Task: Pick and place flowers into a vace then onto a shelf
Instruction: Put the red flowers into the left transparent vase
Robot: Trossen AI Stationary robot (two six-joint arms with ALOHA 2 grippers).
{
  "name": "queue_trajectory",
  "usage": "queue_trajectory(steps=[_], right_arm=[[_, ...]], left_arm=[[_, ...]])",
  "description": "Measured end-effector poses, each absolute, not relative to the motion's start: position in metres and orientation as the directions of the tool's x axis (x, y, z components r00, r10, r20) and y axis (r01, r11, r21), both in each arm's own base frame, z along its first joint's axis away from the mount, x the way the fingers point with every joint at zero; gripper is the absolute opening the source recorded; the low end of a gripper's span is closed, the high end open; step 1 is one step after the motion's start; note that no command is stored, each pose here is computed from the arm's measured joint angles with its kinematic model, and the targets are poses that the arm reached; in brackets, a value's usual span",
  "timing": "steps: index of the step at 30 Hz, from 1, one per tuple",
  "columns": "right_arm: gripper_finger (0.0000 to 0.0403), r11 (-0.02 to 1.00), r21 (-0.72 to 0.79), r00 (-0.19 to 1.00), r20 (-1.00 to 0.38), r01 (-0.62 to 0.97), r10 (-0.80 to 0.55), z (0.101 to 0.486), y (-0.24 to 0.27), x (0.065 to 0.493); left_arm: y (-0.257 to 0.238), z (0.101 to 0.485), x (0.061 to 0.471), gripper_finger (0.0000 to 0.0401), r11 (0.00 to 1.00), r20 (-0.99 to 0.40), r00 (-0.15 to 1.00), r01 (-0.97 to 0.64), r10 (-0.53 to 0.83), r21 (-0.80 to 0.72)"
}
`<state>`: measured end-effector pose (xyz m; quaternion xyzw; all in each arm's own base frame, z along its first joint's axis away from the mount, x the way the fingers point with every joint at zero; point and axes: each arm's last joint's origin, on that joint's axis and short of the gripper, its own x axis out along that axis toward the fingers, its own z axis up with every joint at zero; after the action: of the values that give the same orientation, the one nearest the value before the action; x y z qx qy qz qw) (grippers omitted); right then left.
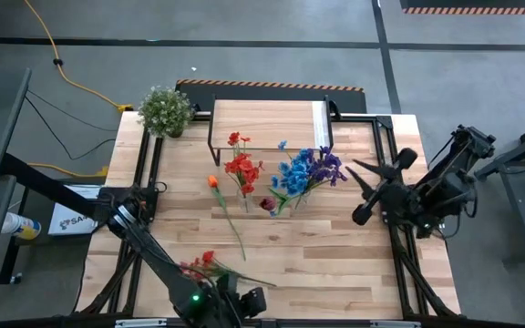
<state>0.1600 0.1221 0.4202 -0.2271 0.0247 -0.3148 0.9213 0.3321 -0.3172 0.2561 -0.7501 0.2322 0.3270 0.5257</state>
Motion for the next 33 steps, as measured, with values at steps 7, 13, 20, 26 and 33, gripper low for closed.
queue_trajectory(steps=[7,13,20,26,33], right_arm=[[0.0083,0.734,-0.368,0.809,0.104,0.572,-0.578,0.434,0.105,0.137],[0.0083,0.766,-0.327,0.827,0.113,0.554,-0.55,0.442,0.096,0.121],[0.0083,0.778,-0.339,0.844,0.112,0.529,-0.525,0.442,0.097,0.116],[0.0083,0.767,-0.385,0.85,0.109,0.513,-0.515,0.439,0.1,0.118],[0.0083,0.77,-0.389,0.856,0.116,0.506,-0.504,0.439,0.1,0.118]], left_arm=[[-0.296,0.226,0.363,0.0193,-0.379,-0.79,0.611,-0.72,0.05,-0.581],[-0.277,0.211,0.374,0.0193,-0.385,-0.858,0.51,-0.781,0.058,-0.491],[-0.272,0.209,0.369,0.0193,-0.217,-0.902,0.427,-0.876,0.065,-0.43],[-0.269,0.207,0.363,0.0193,0.015,-0.939,0.341,-0.94,0.05,-0.341],[-0.263,0.206,0.36,0.0193,0.301,-0.95,0.299,-0.917,0.088,-0.261]])
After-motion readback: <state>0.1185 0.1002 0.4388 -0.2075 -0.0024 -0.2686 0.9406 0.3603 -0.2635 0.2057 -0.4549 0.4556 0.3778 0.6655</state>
